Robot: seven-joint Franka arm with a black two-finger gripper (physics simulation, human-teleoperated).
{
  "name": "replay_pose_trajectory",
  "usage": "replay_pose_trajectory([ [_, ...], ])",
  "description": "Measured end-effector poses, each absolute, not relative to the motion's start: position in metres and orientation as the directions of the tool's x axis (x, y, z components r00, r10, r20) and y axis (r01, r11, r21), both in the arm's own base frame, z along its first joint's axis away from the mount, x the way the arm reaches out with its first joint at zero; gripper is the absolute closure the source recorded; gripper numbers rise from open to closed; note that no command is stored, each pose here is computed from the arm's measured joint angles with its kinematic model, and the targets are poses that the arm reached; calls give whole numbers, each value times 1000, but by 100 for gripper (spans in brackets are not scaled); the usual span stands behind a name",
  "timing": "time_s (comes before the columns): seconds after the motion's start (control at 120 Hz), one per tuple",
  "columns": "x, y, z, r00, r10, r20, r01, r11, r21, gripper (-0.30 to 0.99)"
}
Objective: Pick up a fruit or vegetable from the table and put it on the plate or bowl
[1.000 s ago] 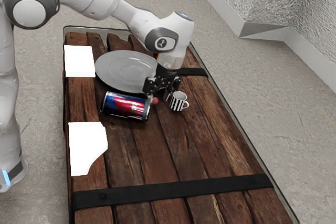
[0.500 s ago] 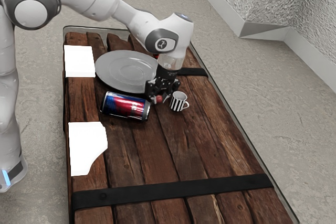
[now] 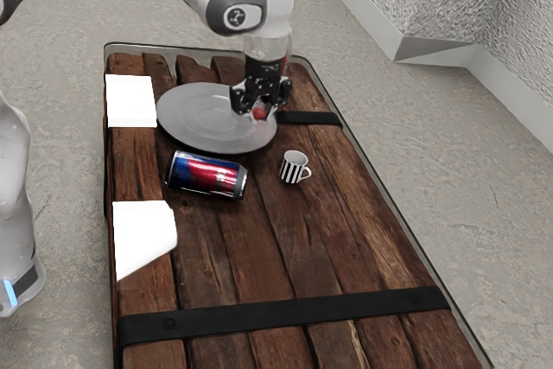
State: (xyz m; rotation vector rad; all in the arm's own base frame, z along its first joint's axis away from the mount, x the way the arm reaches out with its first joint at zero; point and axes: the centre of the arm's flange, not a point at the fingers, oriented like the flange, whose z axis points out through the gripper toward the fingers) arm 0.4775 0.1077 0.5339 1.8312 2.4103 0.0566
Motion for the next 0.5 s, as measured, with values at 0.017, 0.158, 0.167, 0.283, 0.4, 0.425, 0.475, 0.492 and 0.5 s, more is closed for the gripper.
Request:
replay_pose_trajectory([
  [0.017, 475, 116, 535, -279, 958, -65, 954, 285, 97, 54],
  [0.158, 453, 174, 534, -391, 919, -53, 916, 394, 71, 54],
  [0.167, 452, 178, 534, -399, 915, -54, 913, 402, 70, 54],
  [0.283, 432, 219, 532, -481, 874, -69, 873, 485, 54, 54],
  [0.4, 427, 228, 531, -499, 862, -90, 862, 504, 46, 36],
  [0.425, 427, 229, 531, -501, 860, -97, 861, 507, 45, 30],
  [0.475, 422, 238, 532, -520, 847, -109, 849, 527, 46, 21],
  [0.492, 421, 237, 534, -522, 845, -118, 846, 530, 51, 19],
  [0.5, 422, 237, 536, -522, 844, -124, 846, 531, 55, 18],
])
